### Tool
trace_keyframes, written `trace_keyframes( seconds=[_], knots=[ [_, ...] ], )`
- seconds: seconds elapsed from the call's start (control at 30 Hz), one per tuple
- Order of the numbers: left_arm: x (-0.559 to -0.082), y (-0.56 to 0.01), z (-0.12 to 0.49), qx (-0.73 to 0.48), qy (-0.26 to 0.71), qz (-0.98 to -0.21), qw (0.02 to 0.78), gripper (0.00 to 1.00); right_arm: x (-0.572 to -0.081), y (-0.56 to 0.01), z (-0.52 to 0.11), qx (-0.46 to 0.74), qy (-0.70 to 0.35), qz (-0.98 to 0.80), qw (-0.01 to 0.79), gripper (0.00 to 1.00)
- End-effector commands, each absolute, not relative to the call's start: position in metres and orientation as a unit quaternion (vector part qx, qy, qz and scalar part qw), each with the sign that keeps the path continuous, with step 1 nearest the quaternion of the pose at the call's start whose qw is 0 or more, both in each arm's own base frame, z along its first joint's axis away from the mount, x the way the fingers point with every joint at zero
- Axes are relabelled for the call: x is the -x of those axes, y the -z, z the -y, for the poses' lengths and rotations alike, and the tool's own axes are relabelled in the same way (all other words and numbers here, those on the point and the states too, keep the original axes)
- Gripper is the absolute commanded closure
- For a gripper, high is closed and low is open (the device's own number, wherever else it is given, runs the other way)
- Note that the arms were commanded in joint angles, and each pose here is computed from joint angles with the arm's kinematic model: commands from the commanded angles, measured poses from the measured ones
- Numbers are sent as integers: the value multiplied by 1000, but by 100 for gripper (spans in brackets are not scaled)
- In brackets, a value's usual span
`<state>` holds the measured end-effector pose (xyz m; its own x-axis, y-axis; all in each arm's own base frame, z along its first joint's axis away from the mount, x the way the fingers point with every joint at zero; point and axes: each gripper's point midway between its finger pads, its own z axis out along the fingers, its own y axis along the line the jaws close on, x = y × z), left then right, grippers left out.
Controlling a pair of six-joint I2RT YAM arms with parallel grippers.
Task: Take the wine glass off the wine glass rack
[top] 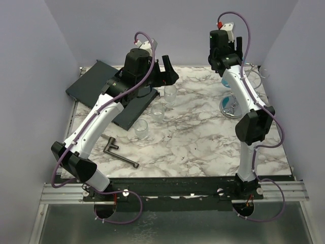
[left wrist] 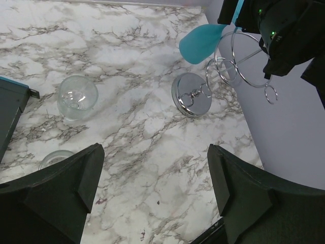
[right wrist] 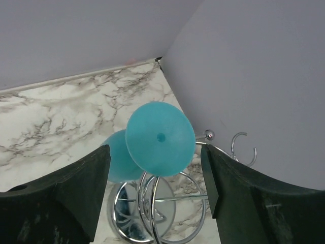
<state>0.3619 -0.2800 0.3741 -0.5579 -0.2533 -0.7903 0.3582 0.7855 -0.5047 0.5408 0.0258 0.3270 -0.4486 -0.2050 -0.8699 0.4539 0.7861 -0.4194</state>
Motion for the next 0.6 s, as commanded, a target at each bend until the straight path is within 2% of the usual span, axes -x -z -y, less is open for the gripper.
trace_keyframes(
  seconds=[0.0,0.27,0.37,0.57],
  knots=[
    [-361,-387,270,-30,322,-807,494,10,-551,-324,-23,-55,362,-775,516,23],
    [-364,-383,261,-26,317,-807,497,9,-564,-299,-27,-35,371,-783,498,23],
    [-365,-383,257,-25,318,-807,497,9,-565,-294,-26,-30,378,-784,492,29],
    [-366,-383,250,-20,320,-805,499,8,-566,-288,-23,-22,397,-779,485,32]
  ],
)
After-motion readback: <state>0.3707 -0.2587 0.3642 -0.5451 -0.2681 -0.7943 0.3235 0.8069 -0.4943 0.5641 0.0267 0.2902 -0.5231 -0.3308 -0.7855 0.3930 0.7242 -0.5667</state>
